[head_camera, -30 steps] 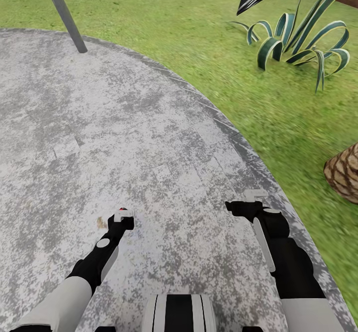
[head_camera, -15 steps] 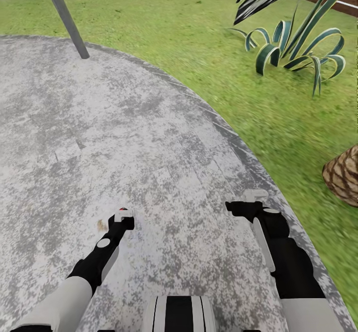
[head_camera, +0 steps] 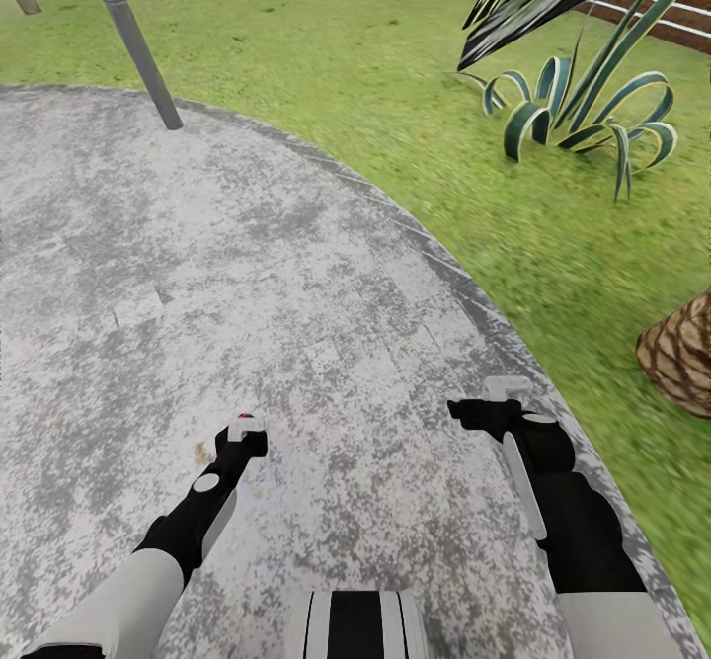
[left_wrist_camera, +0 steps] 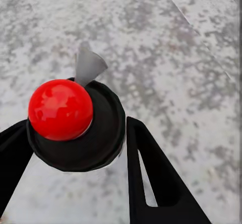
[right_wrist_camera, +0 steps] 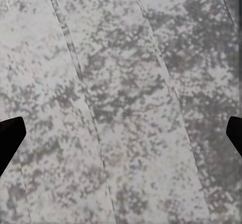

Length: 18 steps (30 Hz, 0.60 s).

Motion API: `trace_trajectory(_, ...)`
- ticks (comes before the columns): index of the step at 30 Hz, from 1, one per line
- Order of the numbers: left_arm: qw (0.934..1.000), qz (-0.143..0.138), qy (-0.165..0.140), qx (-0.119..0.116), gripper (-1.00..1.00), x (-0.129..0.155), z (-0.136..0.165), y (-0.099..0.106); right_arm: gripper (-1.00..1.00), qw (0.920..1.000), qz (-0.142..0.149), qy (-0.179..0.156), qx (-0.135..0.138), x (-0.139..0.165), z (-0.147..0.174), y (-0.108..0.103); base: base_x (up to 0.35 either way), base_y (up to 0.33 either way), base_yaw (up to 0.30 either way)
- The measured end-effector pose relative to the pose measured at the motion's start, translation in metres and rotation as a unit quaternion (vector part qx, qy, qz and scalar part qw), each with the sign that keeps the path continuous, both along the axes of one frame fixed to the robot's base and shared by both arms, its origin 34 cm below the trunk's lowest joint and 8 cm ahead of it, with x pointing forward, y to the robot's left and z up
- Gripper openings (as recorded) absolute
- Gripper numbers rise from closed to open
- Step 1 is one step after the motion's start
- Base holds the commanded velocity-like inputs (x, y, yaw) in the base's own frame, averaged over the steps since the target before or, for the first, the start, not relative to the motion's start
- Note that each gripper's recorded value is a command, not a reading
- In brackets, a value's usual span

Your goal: Pick up the pesticide atomizer in the garden and spray insectifuge to fully cover both potted plants in the garden.

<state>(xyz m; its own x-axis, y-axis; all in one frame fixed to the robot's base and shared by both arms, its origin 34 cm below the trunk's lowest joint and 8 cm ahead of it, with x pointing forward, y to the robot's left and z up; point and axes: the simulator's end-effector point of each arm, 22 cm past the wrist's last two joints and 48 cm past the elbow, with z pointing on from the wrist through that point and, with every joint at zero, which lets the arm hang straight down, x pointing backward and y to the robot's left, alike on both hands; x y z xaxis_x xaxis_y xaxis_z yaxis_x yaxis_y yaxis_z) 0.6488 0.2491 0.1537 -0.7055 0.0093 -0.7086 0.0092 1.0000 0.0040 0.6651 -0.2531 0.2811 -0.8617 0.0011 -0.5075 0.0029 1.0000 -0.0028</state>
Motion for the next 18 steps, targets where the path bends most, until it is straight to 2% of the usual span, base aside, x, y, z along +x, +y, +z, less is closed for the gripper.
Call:
trace_trajectory(12, 0.9998, 0.004, -0.021, 0.000, -1.00, 0.016, 0.029, 0.003, 1.00, 0.9997, 0.002, -0.024, 0.004, 0.009, 0.029, 0.004, 0.000, 0.000, 0.000)
trace_trajectory(14, 0.9999, 0.004, -0.014, 0.001, -1.00, 0.015, 0.030, 0.002, 1.00, 0.9996, 0.002, -0.029, 0.003, 0.011, 0.035, 0.004, 0.000, 0.000, 0.000)
trace_trajectory(15, 1.0000, 0.003, 0.004, 0.001, -1.00, 0.010, 0.026, 0.002, 1.00, 0.9995, 0.002, -0.031, 0.003, 0.012, 0.038, 0.004, 0.000, 0.000, 0.000)
trace_trajectory(18, 0.9998, 0.004, 0.021, 0.001, -1.00, 0.007, 0.027, 0.003, 1.00, 0.9994, 0.002, -0.036, 0.002, 0.013, 0.045, 0.003, 0.000, 0.000, 0.000)
